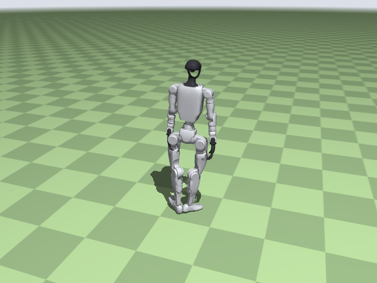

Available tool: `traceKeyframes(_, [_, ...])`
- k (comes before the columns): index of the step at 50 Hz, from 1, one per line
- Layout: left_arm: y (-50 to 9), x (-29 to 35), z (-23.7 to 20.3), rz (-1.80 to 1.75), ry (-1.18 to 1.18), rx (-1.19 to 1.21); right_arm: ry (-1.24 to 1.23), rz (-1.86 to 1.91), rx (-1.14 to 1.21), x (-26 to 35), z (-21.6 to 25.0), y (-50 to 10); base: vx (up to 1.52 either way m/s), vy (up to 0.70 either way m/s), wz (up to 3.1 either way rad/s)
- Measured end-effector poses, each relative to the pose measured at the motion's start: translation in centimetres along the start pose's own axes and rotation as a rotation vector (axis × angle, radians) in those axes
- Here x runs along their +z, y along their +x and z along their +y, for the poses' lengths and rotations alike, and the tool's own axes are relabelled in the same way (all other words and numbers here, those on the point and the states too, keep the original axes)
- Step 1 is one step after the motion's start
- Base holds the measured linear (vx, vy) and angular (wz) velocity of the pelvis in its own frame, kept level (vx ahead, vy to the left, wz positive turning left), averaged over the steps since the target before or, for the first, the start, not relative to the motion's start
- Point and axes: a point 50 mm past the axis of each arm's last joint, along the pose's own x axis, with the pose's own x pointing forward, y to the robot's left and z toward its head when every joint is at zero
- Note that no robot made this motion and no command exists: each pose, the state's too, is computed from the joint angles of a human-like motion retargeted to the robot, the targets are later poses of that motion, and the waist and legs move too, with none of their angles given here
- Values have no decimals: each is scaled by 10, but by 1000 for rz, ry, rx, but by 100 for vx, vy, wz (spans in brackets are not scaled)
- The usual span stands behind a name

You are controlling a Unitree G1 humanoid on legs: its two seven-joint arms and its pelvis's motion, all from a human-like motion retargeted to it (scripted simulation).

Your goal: In place motions

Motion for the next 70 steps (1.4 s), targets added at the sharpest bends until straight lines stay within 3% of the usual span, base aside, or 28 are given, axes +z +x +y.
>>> traceKeyframes(15, [1,-12,6,23,-71,-7,-366,-217,8,79,7,-10,24,-23,-103])
traceKeyframes(22, [3,-7,-9,9,-41,-54,-388,-317,-68,112,-13,-24,15,-4,-124])
traceKeyframes(32, [5,-15,-9,43,130,-50,-248,-180,-65,75,-15,-13,13,18,-37])
traceKeyframes(43, [0,3,-1,-27,-11,-46,-93,23,-9,11,15,0,6,8,-26])
traceKeyframes(48, [1,1,-6,-42,-75,-93,-133,8,-29,18,12,-1,-4,9,-37])
traceKeyframes(61, [0,6,-7,-24,90,-72,-164,-177,-75,57,-5,-6,-9,15,49])
traceKeyframes(70, [-5,28,-9,-85,80,-86,-145,-159,-102,47,-13,-6,-15,-6,236])
